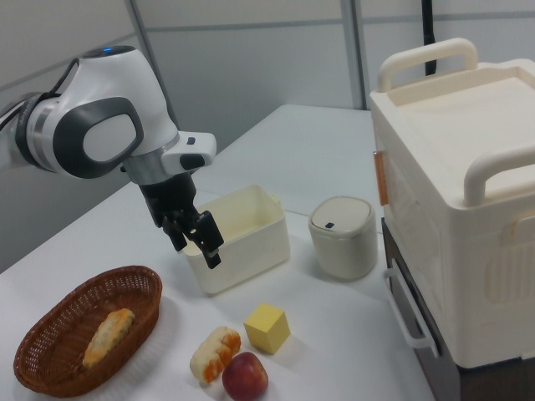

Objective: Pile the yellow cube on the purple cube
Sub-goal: 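Move the open gripper down over the yellow cube, then close the gripper on the yellow cube and lift it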

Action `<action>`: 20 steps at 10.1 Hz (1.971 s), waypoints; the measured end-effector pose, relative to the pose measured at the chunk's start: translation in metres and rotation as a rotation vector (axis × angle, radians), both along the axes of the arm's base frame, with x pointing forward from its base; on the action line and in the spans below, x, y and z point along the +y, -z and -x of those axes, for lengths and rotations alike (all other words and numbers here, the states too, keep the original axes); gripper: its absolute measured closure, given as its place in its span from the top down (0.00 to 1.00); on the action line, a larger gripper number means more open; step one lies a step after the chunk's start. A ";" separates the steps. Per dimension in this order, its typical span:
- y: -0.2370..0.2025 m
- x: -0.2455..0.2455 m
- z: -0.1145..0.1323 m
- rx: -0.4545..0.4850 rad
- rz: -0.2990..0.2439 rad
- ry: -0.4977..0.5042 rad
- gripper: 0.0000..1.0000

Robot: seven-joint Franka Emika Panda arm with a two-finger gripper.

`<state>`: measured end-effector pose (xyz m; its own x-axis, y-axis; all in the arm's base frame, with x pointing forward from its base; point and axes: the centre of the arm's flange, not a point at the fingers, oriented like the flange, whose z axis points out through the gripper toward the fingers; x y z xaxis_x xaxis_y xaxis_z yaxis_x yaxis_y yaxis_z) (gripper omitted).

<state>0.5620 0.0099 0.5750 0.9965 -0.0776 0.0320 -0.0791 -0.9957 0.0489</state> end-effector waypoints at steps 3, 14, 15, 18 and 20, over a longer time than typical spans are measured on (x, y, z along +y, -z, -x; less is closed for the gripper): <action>0.006 0.000 -0.002 0.011 0.001 0.001 1.00; 0.205 -0.009 -0.074 0.125 0.072 -0.081 1.00; 0.215 -0.012 -0.077 0.124 0.072 -0.083 1.00; 0.223 -0.010 -0.081 0.113 0.071 -0.091 1.00; 0.233 -0.008 -0.085 0.093 0.070 -0.098 1.00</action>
